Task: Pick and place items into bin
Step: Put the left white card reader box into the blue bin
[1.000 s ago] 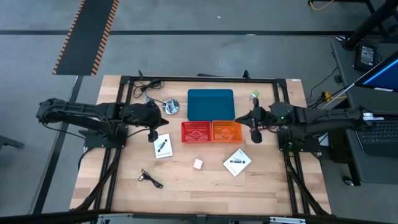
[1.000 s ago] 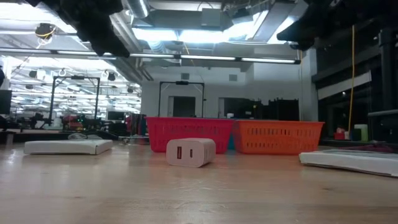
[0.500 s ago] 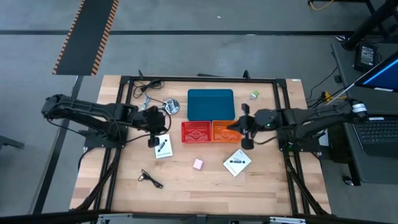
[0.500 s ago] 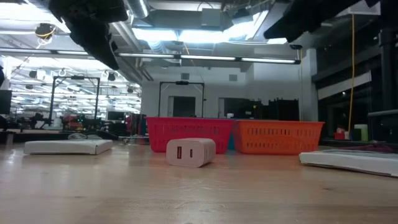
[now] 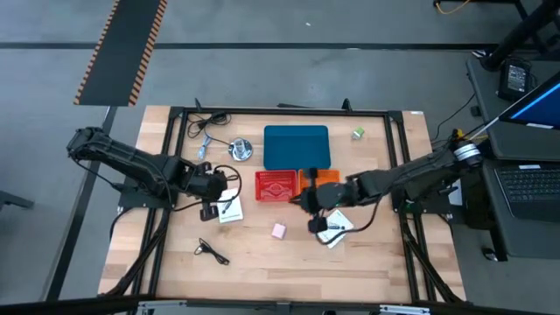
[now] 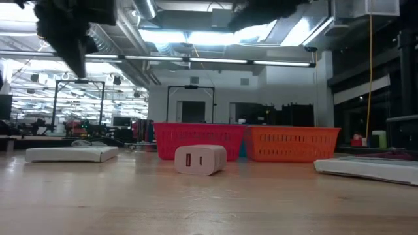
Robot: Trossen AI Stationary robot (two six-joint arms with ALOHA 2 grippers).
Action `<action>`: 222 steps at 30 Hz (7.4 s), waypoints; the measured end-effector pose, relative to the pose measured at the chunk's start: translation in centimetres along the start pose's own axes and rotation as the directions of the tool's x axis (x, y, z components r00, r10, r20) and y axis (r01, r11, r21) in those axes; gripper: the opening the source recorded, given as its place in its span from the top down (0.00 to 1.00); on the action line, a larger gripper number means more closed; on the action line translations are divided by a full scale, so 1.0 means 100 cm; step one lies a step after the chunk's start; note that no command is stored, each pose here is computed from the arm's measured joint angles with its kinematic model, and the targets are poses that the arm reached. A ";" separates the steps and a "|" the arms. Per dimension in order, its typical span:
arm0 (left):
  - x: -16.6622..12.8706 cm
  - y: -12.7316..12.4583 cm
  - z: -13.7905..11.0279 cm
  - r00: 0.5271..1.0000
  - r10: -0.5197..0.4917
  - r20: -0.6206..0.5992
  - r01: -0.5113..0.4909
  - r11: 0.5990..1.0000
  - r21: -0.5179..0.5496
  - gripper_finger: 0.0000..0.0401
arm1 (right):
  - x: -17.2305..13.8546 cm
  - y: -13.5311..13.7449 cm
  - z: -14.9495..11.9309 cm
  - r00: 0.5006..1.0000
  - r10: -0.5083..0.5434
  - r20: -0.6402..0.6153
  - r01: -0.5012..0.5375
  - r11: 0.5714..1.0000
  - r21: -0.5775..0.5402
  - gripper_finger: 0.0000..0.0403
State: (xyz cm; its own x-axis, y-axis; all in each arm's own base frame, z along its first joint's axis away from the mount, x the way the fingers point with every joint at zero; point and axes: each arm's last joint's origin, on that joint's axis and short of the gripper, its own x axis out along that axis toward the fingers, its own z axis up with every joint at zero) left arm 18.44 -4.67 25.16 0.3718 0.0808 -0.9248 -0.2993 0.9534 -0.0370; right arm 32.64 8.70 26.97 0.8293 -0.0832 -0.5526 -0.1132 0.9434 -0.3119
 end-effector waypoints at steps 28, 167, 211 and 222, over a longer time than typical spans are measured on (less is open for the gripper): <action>0.048 0.015 -0.035 0.990 0.102 -0.098 -0.112 0.989 -0.101 1.00 | 0.130 0.045 0.027 1.000 0.013 -0.029 -0.019 0.974 -0.224 0.59; 0.105 0.022 -0.035 0.966 0.184 -0.180 -0.214 0.963 -0.163 1.00 | 0.179 0.076 0.008 0.995 -0.098 -0.022 0.092 0.978 -0.186 0.51; 0.107 0.019 -0.032 0.980 0.121 -0.158 -0.152 0.967 -0.206 1.00 | 0.253 0.082 0.014 0.920 -0.309 -0.242 0.219 0.916 -0.337 0.58; 0.107 0.018 -0.032 0.980 0.113 -0.161 -0.145 0.969 -0.198 1.00 | 0.254 0.077 0.013 0.918 -0.311 -0.248 0.220 0.916 -0.336 0.65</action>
State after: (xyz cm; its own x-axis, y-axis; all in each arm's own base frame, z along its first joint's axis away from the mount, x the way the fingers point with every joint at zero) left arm 19.04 -2.99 14.01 0.1890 0.1403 -0.9719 -0.5179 0.8552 0.0228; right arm 53.54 14.26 11.48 0.6606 -0.4492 -0.6015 -0.1055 0.7377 -0.6668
